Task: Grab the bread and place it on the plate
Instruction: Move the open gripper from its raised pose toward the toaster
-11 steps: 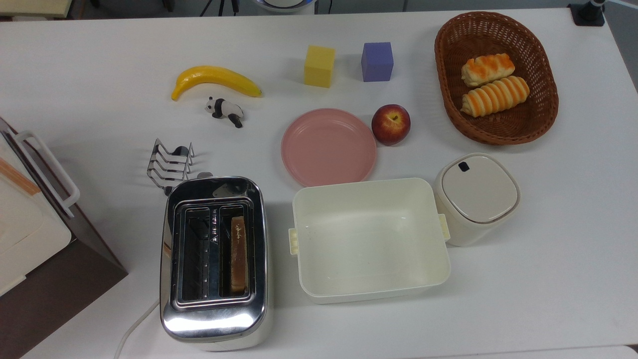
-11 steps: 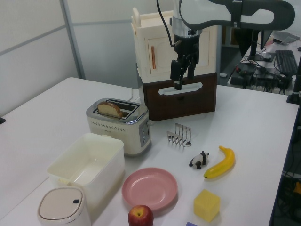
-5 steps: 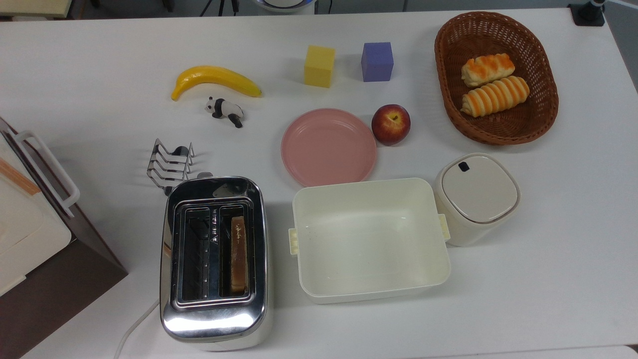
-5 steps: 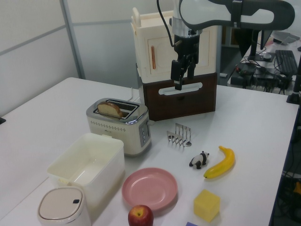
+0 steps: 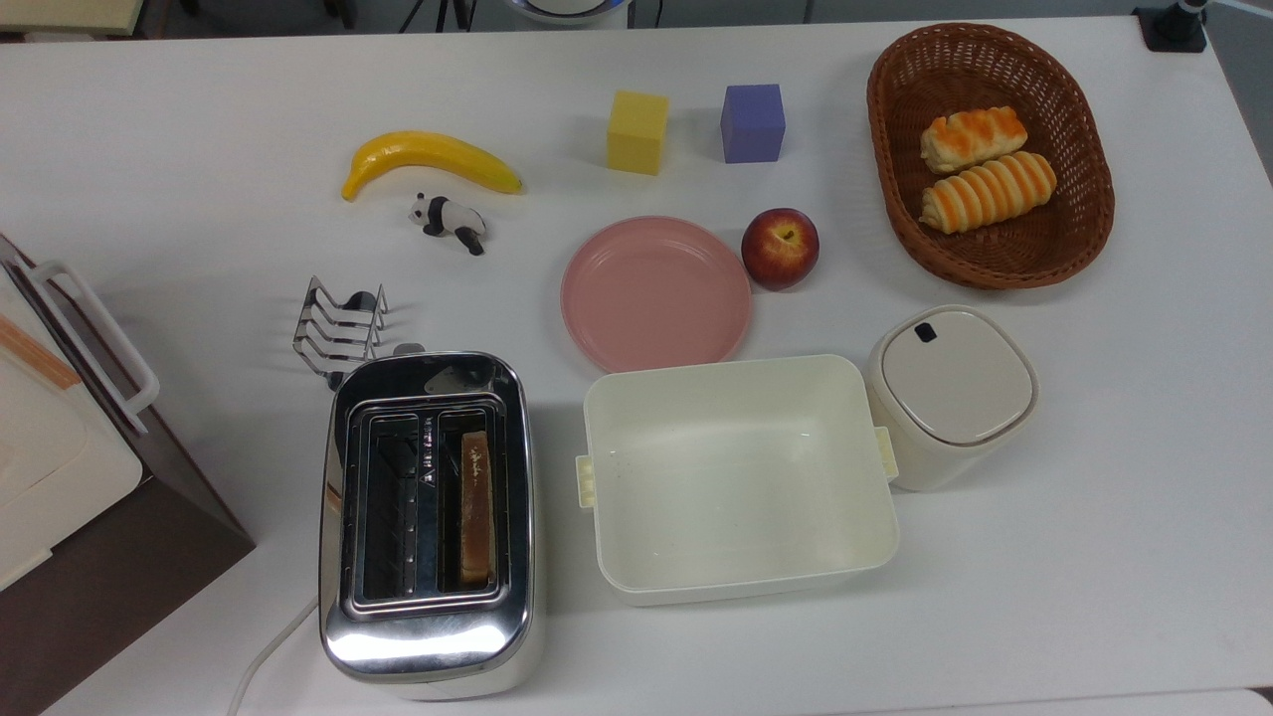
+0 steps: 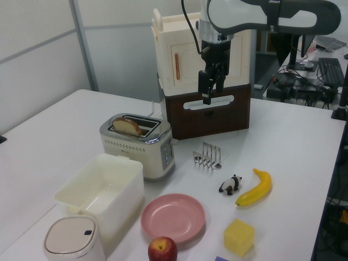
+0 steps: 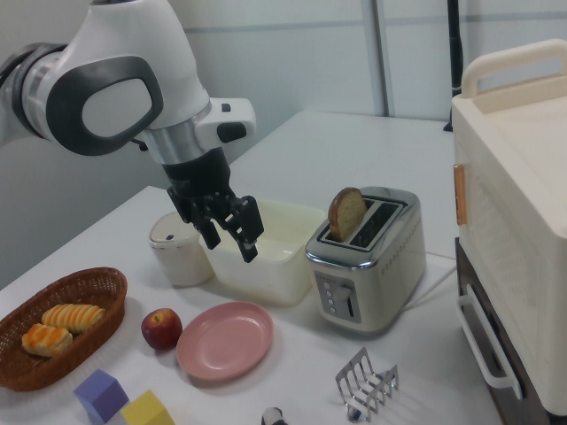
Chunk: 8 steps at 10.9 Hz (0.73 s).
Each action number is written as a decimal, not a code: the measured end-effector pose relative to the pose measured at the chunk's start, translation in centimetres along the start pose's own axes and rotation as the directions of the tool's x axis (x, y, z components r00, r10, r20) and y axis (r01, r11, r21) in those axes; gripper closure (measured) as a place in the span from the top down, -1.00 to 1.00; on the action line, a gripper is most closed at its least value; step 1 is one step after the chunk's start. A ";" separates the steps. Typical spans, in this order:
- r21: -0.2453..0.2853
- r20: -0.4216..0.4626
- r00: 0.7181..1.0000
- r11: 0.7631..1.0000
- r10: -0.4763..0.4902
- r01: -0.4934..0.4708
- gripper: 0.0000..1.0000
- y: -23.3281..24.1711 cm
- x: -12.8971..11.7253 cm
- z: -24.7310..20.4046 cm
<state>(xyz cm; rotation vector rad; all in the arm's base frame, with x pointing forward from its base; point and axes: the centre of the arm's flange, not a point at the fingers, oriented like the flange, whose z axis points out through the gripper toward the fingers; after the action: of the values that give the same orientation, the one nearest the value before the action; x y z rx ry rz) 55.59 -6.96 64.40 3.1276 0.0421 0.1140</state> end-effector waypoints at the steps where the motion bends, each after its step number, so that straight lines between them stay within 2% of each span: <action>1: -0.001 -0.008 1.000 1.000 0.000 0.000 0.51 0.0 0.1 -0.1; 2: -0.002 -0.013 1.000 1.000 0.000 0.000 0.63 0.0 0.1 -0.1; 3: -0.002 -0.014 1.000 1.000 -0.002 0.002 0.88 0.0 0.1 -0.1; 4: -0.002 -0.014 1.000 1.000 -0.004 0.004 1.00 0.0 0.1 -0.1; 6: -0.002 -0.013 1.000 1.000 -0.004 0.004 1.00 0.1 0.3 0.1; 7: -0.004 -0.037 0.999 1.000 -0.004 0.003 1.00 0.2 1.0 0.5; 8: -0.010 -0.099 0.995 1.000 -0.004 0.003 1.00 0.5 2.4 1.0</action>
<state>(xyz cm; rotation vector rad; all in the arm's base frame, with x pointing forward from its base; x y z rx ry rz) 58.03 -7.43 63.57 3.1089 0.0470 0.2681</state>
